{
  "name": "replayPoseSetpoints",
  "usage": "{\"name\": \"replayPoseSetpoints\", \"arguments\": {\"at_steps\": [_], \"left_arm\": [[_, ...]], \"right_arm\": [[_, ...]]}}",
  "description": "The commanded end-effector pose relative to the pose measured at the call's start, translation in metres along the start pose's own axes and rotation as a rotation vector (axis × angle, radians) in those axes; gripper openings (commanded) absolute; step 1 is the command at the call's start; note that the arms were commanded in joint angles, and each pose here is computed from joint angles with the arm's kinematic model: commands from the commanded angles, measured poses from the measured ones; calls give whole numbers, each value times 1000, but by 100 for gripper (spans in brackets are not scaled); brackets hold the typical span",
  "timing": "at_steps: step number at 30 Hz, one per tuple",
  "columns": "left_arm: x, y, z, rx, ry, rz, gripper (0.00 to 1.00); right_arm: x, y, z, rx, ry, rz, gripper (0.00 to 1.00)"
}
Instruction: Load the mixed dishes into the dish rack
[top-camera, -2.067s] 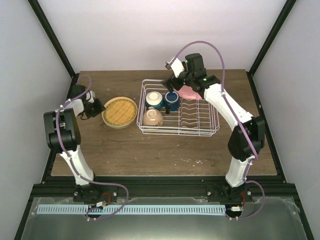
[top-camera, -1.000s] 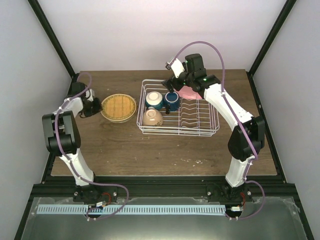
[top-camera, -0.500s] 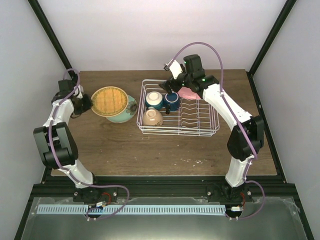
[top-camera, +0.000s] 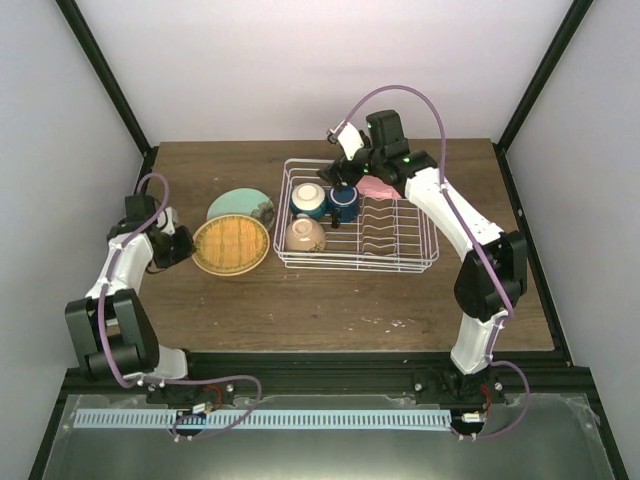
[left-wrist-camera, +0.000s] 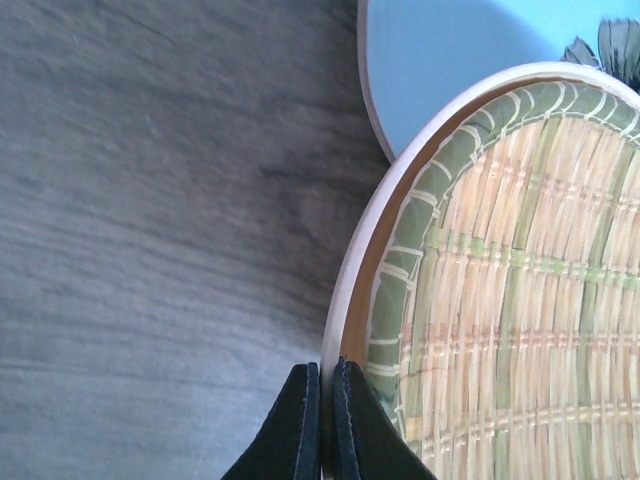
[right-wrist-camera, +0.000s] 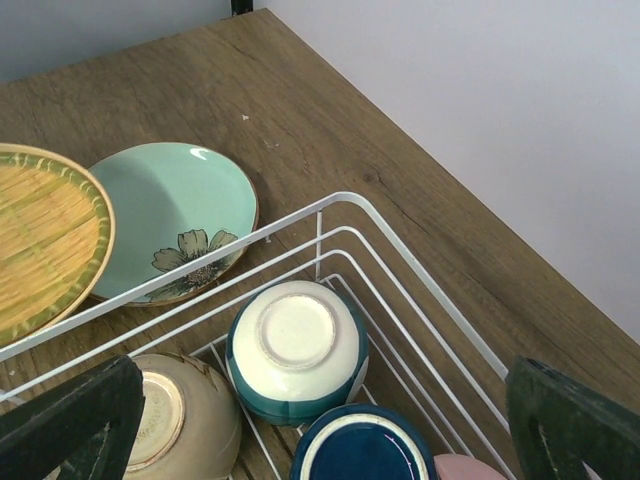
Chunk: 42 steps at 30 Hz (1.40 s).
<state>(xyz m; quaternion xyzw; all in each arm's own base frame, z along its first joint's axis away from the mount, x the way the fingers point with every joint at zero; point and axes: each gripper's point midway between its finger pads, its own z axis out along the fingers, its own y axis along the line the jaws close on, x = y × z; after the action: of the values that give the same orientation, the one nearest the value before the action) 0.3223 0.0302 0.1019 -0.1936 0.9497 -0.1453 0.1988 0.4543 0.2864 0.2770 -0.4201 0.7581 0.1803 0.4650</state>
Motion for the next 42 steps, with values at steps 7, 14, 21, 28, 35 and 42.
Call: {"name": "replayPoseSetpoints", "arguments": {"at_steps": [7, 14, 21, 28, 35, 42], "left_arm": [[36, -27, -5, 63, 64, -18, 0], [59, -9, -2, -37, 169, -125, 0], [87, 1, 6, -61, 211, -223, 0], [98, 6, -10, -101, 203, -243, 0], [100, 10, -10, -127, 203, -253, 5], [106, 11, -6, -126, 244, -256, 27]], "right_arm": [[-7, 8, 4, -32, -15, -7, 100], [-3, 10, 1, -26, -3, -4, 100], [-1, 12, 2, -28, 3, -3, 100], [2, 15, 5, -41, 10, 0, 100], [3, 19, 7, -51, 12, -3, 100], [9, 17, 7, -36, 29, -3, 100]]}}
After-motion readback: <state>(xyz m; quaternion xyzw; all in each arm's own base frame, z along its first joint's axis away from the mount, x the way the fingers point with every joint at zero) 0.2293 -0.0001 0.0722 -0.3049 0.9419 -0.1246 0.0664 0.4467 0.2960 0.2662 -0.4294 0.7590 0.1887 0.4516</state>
